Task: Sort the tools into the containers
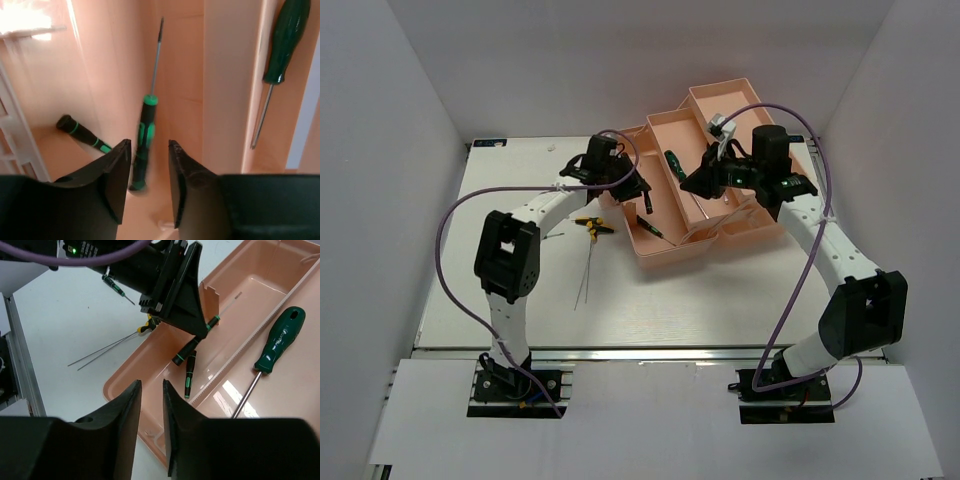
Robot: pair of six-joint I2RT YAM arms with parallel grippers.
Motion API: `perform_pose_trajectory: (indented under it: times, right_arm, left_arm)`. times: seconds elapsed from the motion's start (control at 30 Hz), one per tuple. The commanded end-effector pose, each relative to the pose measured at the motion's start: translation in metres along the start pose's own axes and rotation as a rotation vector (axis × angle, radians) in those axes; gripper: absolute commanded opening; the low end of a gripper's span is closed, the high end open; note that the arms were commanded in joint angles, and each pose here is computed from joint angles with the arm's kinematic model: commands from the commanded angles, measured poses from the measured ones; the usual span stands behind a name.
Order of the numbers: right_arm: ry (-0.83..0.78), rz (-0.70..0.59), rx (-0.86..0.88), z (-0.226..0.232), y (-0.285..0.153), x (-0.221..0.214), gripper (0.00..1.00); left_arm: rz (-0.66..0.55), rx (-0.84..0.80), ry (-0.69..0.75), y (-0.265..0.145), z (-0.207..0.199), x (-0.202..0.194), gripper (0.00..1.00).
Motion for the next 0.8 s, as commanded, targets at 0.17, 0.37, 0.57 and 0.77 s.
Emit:
perform_pose_trajectory:
  times: [0.17,0.37,0.57,0.77]
  right_arm:
    - [-0.056,-0.04,0.013,0.006,-0.005,0.01,0.38]
    - [-0.097,-0.047,0.057,0.014,-0.008,0.008,0.44]
    - [-0.081,-0.028,0.031,0.01,-0.007,-0.002,0.44]
    - [-0.06,-0.022,0.025,0.008,-0.005,-0.007,0.44]
  left_arm:
    - [-0.172,-0.001,0.041,-0.041,-0.033,0.046,0.56]
    - [-0.279,0.119,-0.166,-0.096,0.031,0.07,0.12]
    - [-0.438,0.322,-0.546,-0.154,0.142,0.056,0.57]
    - [-0.415,0.648,-0.812,-0.163,0.211,0.035,0.84]
Point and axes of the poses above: each gripper's point midway between its finger pads, its own y axis out along the fingers, its own z axis along the line the jaws close on, x = y × z, the point moved 3 cm from there along -y, back along the fingers, and after that the axes turned 2 degrees about -y, right-handed, at the moved point
